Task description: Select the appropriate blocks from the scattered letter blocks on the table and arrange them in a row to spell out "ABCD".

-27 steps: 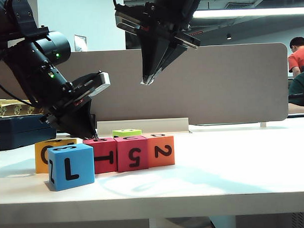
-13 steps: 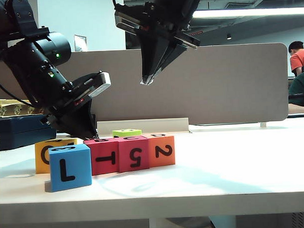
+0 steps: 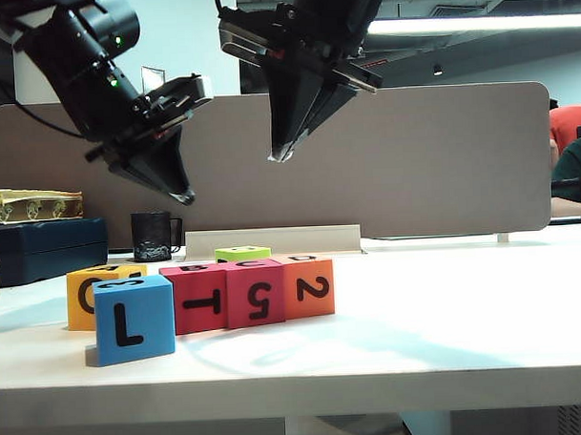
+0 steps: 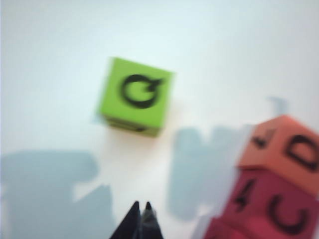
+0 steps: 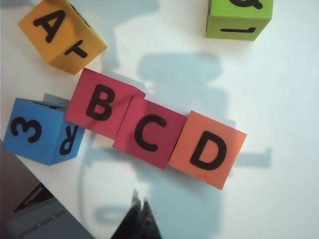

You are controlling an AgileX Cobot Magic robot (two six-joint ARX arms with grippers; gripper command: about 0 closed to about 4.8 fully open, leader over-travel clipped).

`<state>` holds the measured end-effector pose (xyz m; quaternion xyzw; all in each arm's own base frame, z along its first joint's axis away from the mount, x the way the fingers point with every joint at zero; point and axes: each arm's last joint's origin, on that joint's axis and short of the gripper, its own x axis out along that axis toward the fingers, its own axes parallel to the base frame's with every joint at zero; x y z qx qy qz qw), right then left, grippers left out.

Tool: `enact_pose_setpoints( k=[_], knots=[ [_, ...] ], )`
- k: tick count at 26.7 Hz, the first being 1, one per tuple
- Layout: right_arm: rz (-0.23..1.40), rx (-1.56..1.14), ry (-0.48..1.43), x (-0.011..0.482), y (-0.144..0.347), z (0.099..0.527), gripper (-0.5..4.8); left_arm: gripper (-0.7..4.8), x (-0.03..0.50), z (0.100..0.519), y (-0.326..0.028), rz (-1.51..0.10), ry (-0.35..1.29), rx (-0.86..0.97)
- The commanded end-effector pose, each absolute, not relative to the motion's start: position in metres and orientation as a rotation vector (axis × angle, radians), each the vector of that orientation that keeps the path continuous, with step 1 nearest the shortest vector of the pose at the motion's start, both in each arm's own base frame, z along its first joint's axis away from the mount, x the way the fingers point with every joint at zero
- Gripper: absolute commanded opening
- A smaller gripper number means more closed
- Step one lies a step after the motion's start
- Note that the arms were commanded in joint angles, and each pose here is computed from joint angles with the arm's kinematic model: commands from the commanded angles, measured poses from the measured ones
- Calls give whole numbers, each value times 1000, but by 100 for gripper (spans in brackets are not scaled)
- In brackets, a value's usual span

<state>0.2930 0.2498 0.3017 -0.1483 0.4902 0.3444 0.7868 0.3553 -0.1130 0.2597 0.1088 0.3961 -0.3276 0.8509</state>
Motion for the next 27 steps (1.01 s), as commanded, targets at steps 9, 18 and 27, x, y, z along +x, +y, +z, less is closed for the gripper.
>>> enact_pose_setpoints(
  k=[9, 18, 27],
  knots=[
    [745, -313, 1029, 293, 250, 306, -4, -6, 356, 248, -73, -524, 1006, 287],
    [745, -313, 1029, 293, 250, 306, -4, -6, 357, 233, -74, -559, 1077, 300],
    [745, -313, 1029, 293, 250, 306, -4, -6, 354, 227, -74, -590, 1131, 277]
  ],
)
